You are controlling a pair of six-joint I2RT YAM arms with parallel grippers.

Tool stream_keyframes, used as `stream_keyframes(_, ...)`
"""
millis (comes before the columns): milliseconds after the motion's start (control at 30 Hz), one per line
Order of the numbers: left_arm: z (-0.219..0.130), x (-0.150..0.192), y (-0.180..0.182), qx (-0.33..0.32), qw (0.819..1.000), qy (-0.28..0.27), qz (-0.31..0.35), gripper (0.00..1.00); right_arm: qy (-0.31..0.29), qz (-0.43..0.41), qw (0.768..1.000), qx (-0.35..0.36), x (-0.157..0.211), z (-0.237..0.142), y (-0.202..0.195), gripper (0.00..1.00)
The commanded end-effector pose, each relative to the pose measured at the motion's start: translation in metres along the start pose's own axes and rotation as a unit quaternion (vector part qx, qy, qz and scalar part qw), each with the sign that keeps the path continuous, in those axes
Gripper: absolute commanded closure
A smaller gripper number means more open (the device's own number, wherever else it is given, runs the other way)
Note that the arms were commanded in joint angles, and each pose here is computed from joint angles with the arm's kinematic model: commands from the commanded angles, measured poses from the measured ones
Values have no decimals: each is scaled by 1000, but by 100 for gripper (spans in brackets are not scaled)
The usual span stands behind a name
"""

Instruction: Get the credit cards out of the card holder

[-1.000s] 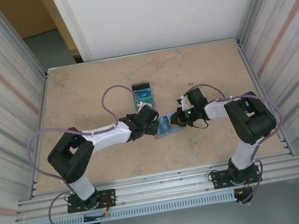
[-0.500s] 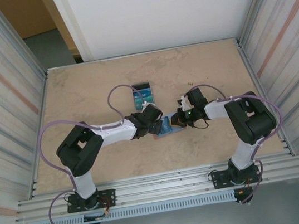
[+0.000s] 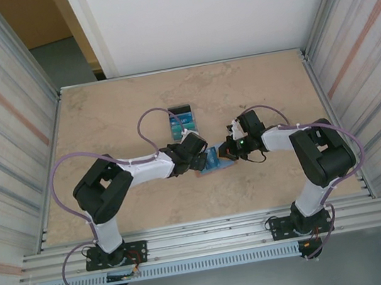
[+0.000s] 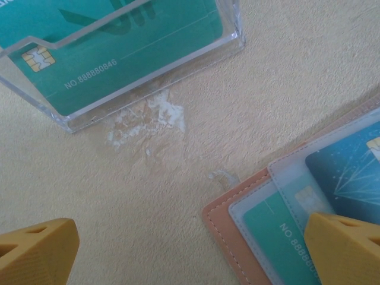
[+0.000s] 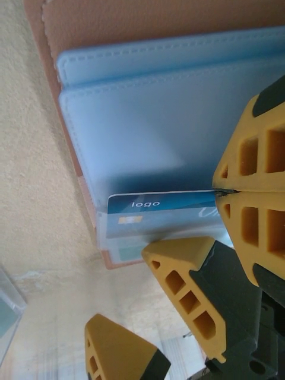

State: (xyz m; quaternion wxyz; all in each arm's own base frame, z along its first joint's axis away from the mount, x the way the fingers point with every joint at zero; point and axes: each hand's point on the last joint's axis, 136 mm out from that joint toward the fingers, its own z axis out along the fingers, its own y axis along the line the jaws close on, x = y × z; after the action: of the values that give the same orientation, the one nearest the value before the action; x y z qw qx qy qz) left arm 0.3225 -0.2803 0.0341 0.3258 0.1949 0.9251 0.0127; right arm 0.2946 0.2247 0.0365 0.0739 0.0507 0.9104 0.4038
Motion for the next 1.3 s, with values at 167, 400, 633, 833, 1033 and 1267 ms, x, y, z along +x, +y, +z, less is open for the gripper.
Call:
stream_keyframes(167,17,47,6,-22,996,75,41,1,5,-12,999,-48,-2,6,20,89)
stream_keyframes(400,18,50,7,-27,995,80,46,1,11,-17,998,-58,-1,15,23,86)
stream_keyframes(633,18,52,8,-28,995,83,44,1,11,-12,997,-70,-2,20,23,85)
stream_keyframes(833,17,53,11,-32,995,83,44,1,5,-11,997,-78,-4,16,24,89)
stream_keyframes(1033,17,56,18,-38,995,86,39,1,-4,-2,997,-79,-6,8,17,96)
stream_keyframes(1267,15,56,23,-44,995,85,36,1,-19,4,997,-76,-7,-3,9,99)
